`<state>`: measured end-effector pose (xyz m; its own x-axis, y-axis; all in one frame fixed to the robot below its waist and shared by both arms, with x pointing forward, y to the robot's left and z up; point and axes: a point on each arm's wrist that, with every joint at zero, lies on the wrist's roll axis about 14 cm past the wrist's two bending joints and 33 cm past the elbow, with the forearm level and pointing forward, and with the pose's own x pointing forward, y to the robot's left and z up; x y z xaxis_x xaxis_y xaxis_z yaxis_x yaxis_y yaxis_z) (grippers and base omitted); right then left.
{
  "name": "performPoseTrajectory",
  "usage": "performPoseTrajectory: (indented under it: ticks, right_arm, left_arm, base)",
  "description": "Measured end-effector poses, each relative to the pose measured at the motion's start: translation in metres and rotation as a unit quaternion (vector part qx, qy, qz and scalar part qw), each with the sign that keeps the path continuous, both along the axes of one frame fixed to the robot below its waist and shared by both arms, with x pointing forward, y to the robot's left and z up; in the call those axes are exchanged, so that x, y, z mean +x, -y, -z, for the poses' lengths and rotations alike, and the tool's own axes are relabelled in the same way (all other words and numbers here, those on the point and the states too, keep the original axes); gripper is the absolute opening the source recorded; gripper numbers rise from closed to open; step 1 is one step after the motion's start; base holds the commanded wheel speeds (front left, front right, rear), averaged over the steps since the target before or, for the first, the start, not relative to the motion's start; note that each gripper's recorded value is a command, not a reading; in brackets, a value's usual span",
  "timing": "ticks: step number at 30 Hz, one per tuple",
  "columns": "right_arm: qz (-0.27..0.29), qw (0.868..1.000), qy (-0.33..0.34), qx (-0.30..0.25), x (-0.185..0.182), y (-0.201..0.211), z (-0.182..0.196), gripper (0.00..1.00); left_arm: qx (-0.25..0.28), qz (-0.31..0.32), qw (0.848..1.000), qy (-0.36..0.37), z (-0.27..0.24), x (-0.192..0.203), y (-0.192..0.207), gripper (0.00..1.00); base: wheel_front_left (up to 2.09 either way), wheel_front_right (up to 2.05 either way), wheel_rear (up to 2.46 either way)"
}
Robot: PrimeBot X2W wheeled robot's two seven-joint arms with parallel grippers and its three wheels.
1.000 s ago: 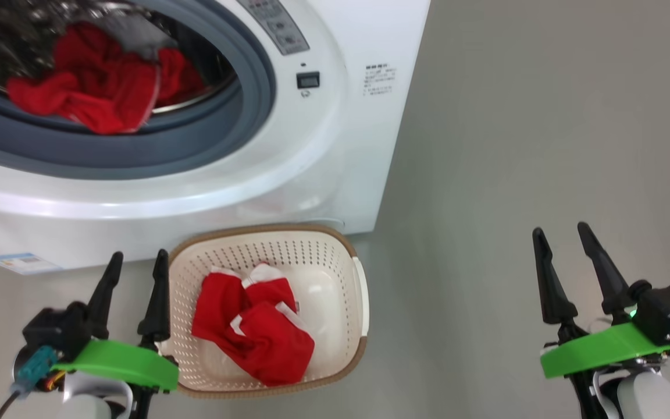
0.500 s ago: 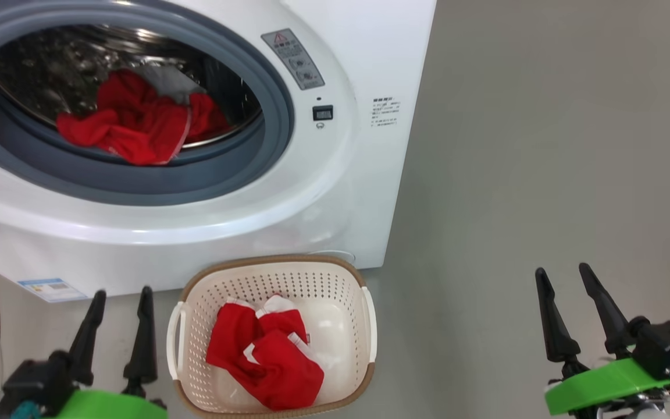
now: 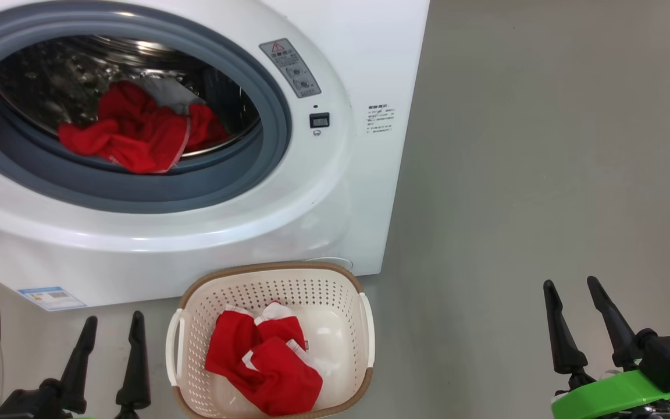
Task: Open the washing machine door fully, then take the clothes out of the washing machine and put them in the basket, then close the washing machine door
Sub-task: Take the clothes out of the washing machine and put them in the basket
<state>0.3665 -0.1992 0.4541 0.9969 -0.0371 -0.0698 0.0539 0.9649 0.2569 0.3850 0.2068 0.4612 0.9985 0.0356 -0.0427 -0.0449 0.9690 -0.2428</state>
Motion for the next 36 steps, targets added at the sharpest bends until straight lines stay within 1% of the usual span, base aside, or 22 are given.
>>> performPoseTrajectory:
  ticks: [6,9,13,19,26,29,33,36]
  right_arm:
    - [0.001,1.0,-0.003,0.0,0.0,0.0,0.002,1.0]
    - [0.001,1.0,-0.007,0.0,0.001,0.001,0.005,1.0]
    - [0.001,1.0,-0.015,0.003,0.003,0.0,0.011,1.0]
    - [-0.004,1.0,-0.019,0.006,0.019,-0.004,0.016,1.0]
    - [-0.009,1.0,-0.025,0.013,0.044,-0.008,0.027,1.0]
    - [-0.007,0.999,-0.028,0.015,0.054,-0.007,0.033,1.0]
    - [0.0,0.999,-0.04,0.019,0.061,-0.002,0.045,1.0]
    - [0.005,0.999,-0.047,0.018,0.065,0.002,0.053,1.0]
  left_arm:
    - [0.001,0.003,1.0,-0.005,0.003,0.001,0.002,1.0]
    - [0.012,0.015,1.0,-0.012,0.008,0.002,0.008,1.0]
    - [0.026,0.03,0.999,-0.017,0.012,0.016,0.013,1.0]
    - [0.067,0.051,0.996,-0.005,0.006,0.064,0.017,1.0]
    - [0.113,0.072,0.991,-0.015,0.016,0.131,0.02,1.0]
    - [0.137,0.078,0.987,-0.025,0.024,0.158,0.022,1.0]
    - [0.149,0.083,0.985,-0.043,0.038,0.19,0.027,1.0]
    - [0.168,0.083,0.98,-0.059,0.05,0.209,0.026,1.0]
  base:
    - [0.0,0.0,0.0]
    - [0.0,0.0,0.0]
    - [0.0,0.0,0.0]
    - [0.0,0.0,0.0]
    - [0.0,0.0,0.0]
    - [0.0,0.0,0.0]
    - [0.0,0.0,0.0]
    - [0.0,0.0,0.0]
